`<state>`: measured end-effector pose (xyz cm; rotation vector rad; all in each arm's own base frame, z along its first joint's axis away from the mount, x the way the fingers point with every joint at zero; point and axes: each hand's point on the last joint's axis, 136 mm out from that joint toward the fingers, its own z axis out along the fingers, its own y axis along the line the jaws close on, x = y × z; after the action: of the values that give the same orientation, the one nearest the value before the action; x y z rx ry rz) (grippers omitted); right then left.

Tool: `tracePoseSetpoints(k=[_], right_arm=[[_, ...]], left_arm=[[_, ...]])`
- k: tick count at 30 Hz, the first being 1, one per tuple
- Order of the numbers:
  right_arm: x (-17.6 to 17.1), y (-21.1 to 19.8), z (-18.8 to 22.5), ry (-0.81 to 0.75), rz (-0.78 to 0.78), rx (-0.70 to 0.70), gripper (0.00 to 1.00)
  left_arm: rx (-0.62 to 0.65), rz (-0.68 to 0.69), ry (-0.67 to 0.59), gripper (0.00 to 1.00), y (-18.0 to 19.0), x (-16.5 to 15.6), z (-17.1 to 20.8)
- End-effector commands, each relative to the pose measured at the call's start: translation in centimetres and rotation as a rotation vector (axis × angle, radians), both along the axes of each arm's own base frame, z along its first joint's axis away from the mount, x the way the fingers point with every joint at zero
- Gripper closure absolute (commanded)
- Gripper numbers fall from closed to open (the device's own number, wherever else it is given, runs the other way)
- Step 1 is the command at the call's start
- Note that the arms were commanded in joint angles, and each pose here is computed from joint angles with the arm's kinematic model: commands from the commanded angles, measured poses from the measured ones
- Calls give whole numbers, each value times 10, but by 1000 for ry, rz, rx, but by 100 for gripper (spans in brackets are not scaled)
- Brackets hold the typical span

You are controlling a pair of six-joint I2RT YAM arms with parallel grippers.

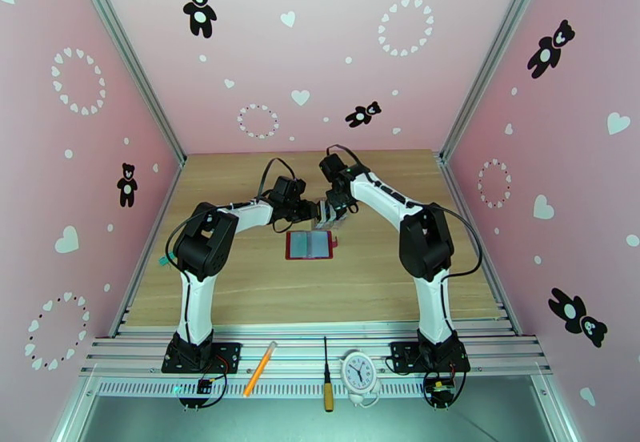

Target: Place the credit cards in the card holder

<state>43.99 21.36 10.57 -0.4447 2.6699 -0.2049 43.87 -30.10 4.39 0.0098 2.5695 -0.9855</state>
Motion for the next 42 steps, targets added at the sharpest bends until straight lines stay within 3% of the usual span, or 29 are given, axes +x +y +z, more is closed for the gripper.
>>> tracePoseSetpoints(k=[1,7,20,42], right_arm=[[-3,-8,22,-18,-11,-9,92],[-6,-1,20,0,-1,29,100],[-19,42,26,79,39,305,100],[-24,26,-9,141,3,275,100]], left_arm=[[46,21,75,65,12,-8,-29],[47,20,75,65,11,-8,-28],[48,20,76,64,12,-8,-28],[51,22,80,64,13,-8,-30]])
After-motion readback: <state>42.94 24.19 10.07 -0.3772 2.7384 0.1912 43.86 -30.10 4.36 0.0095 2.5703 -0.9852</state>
